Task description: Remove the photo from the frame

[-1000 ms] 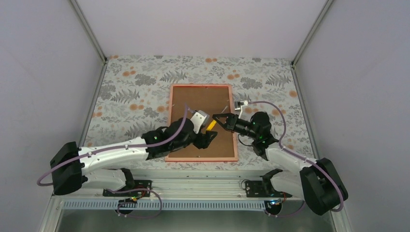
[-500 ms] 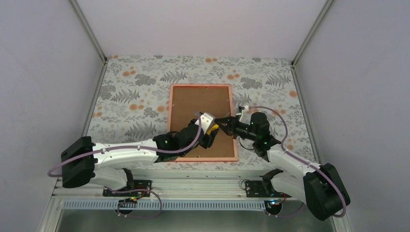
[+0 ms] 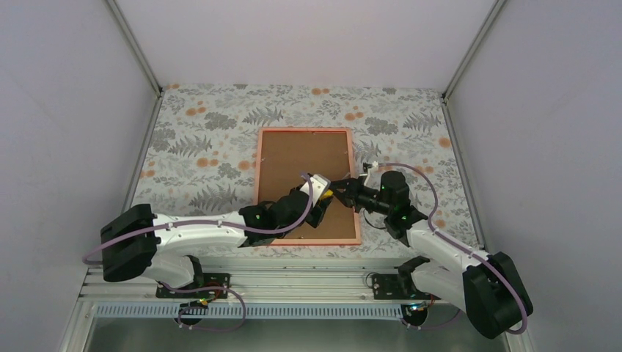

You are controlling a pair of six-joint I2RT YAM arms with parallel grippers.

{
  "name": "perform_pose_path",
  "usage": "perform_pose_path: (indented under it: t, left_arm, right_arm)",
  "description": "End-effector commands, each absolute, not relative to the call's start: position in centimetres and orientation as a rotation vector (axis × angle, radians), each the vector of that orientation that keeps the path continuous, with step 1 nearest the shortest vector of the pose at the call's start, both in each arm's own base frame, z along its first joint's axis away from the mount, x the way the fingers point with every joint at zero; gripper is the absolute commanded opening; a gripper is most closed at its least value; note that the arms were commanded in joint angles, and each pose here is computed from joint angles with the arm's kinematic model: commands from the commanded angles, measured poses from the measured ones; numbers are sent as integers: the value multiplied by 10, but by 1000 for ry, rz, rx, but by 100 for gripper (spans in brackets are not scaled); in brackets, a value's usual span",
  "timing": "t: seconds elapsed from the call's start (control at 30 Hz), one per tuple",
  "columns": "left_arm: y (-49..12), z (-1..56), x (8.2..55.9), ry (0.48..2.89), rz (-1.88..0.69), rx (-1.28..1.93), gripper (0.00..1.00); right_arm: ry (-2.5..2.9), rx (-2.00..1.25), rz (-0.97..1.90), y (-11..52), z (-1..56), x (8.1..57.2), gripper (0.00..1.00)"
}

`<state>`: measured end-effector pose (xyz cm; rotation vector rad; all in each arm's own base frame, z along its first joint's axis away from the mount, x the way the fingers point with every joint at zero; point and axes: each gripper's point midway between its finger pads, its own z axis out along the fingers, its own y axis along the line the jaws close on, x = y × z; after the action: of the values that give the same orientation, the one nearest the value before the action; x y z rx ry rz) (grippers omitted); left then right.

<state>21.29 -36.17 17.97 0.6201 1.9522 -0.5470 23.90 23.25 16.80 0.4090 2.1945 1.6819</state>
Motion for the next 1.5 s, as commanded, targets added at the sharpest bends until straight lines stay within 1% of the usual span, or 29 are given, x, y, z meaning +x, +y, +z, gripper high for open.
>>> perform_pose_path:
  t: [0.0,0.37,0.5,0.7,1.0,1.17,1.3,1.43,1.47]
  left_arm:
    - [-366,177,213,1950,-593,611,47]
    - [-369,162,216,1978,-657,619,41]
    - [-369,161,217,1973,-696,618,37]
    - [-367,161,220,1968,-716,608,27]
    - [-369,168,218,1926,-763,616,26]
    - [-369,174,215,1891,-819,625,20]
    - [-368,175,216,1880,-841,623,16]
    - [-368,175,215,1872,-850,626,3]
    - [-368,175,215,1873,-852,627,3]
  right_arm:
    - [2166,389,1707,236,181,239,4]
    - [2164,383,1723,237,183,238,4]
    - [2164,382,1725,238,183,238,4]
    - [2169,385,1731,238,181,237,4]
    - [2176,388,1731,238,178,236,4]
    - [2179,381,1737,238,178,234,4]
    - [2183,378,1741,239,176,234,4]
    - [2192,376,1743,239,174,233,4]
    - [2193,375,1741,239,174,233,4]
